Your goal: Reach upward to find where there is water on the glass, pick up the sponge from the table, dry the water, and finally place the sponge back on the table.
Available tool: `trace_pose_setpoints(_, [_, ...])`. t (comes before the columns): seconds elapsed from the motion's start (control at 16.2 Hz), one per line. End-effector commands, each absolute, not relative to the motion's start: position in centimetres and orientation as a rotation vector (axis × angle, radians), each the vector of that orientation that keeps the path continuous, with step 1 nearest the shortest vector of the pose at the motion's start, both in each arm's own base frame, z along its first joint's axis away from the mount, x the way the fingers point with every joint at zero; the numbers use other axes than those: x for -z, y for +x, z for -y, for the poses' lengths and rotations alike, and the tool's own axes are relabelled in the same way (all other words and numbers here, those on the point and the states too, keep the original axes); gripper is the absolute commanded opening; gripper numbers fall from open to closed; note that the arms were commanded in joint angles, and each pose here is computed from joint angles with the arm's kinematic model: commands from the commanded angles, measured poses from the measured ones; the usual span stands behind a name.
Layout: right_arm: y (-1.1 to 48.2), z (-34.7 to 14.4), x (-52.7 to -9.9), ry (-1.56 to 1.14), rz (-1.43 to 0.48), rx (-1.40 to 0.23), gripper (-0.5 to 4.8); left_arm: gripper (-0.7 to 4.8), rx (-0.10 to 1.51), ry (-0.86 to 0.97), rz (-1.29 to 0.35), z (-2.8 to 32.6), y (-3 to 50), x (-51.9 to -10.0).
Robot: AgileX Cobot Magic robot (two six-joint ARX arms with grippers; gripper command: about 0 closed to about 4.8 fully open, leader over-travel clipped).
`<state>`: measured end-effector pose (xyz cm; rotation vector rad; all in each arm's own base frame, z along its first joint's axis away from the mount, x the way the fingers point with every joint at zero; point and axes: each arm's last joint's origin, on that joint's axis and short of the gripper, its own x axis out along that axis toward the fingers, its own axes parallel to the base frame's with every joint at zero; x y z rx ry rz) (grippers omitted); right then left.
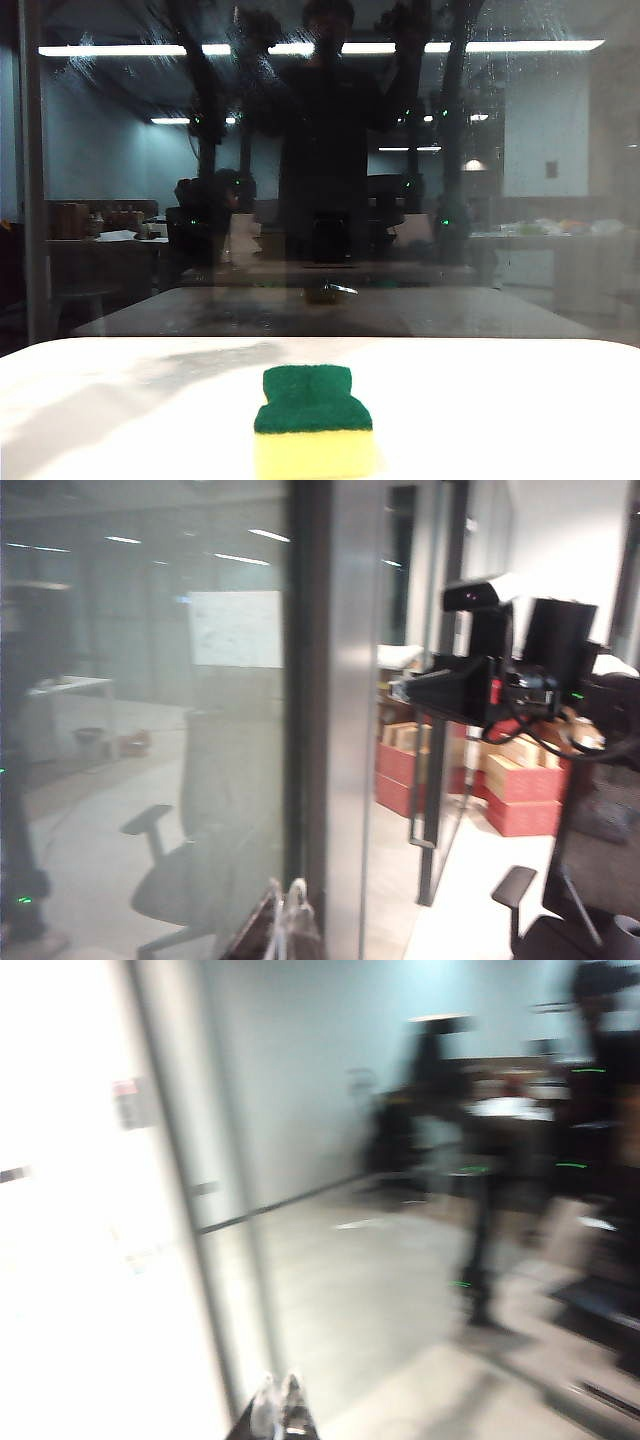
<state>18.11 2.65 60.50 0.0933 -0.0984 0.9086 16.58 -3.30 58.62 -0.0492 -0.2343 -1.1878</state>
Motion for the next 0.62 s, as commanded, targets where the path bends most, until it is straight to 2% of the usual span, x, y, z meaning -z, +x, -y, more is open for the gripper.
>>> trace_pose_setpoints(0.06, [17.8, -2.7, -60.9, 0.084, 0.131, -0.918, -0.05, -0.06, 1.19, -0.037, 0.255, 3.3, 16.2, -58.9])
trace_pose_setpoints(0.31, [18.1, -2.4, -61.0, 0.111, 0.146, -0.781, -0.05, -0.06, 1.063, -0.073, 0.294, 3.1, 16.5, -59.1])
trace_pose_setpoints(0.62, [18.6, -1.7, -61.1, 0.135, 0.188, -0.476, -0.05, -0.06, 0.686, -0.086, 0.39, 2.4, 17.3, -59.2])
